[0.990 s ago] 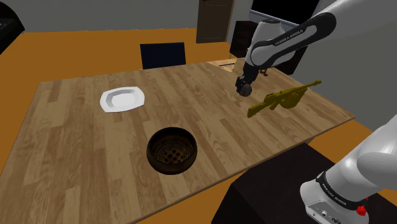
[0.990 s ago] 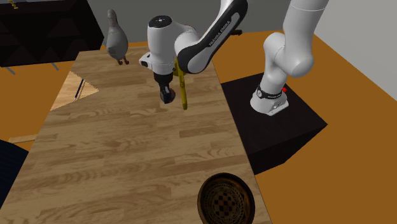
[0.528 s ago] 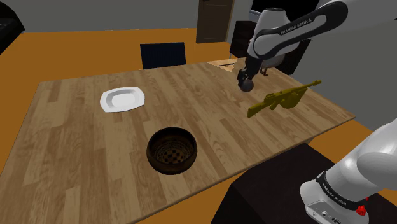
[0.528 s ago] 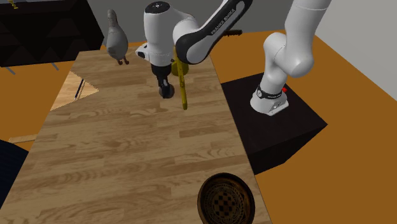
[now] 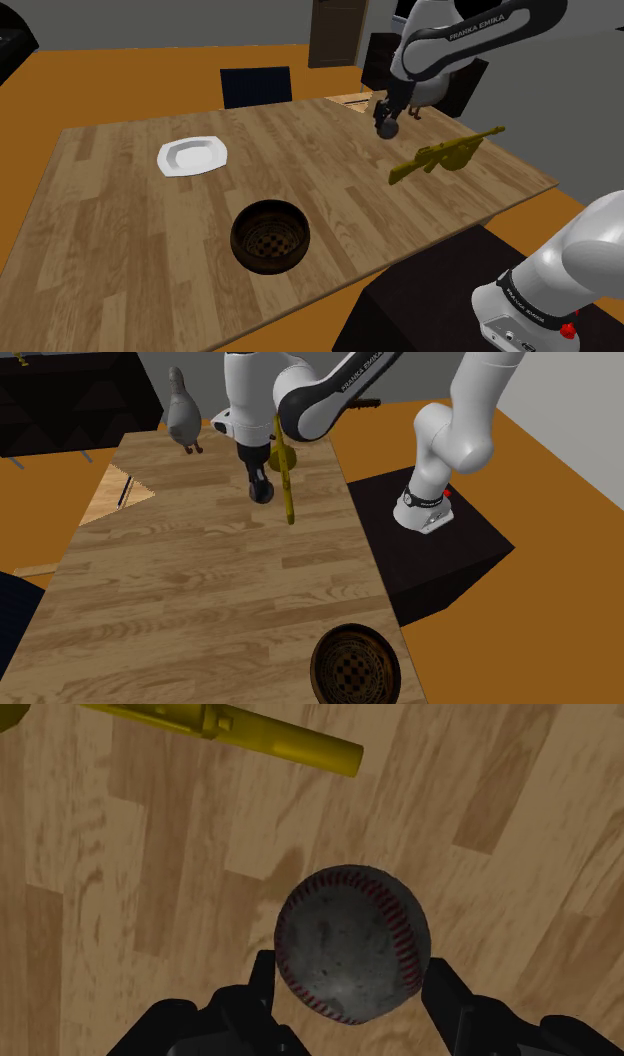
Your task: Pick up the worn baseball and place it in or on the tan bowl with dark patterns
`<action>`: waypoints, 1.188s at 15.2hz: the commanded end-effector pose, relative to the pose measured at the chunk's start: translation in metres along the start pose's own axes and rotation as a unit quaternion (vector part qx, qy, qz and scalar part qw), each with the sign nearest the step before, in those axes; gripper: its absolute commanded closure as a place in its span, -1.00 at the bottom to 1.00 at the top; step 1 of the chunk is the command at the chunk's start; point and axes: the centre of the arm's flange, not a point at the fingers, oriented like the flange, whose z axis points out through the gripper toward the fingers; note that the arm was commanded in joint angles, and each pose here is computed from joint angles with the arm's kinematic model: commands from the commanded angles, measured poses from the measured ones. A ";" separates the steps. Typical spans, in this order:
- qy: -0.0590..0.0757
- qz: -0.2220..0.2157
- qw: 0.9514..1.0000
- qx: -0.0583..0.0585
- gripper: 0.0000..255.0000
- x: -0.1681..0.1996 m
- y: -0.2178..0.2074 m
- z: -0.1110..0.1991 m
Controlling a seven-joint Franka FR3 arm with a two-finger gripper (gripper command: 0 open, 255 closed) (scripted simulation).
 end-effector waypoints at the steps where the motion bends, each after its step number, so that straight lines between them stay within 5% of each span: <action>1: 0.000 0.000 1.000 0.000 1.00 -0.003 -0.024 -0.003; 18: 0.000 0.000 1.000 0.000 1.00 -0.031 -0.246 -0.027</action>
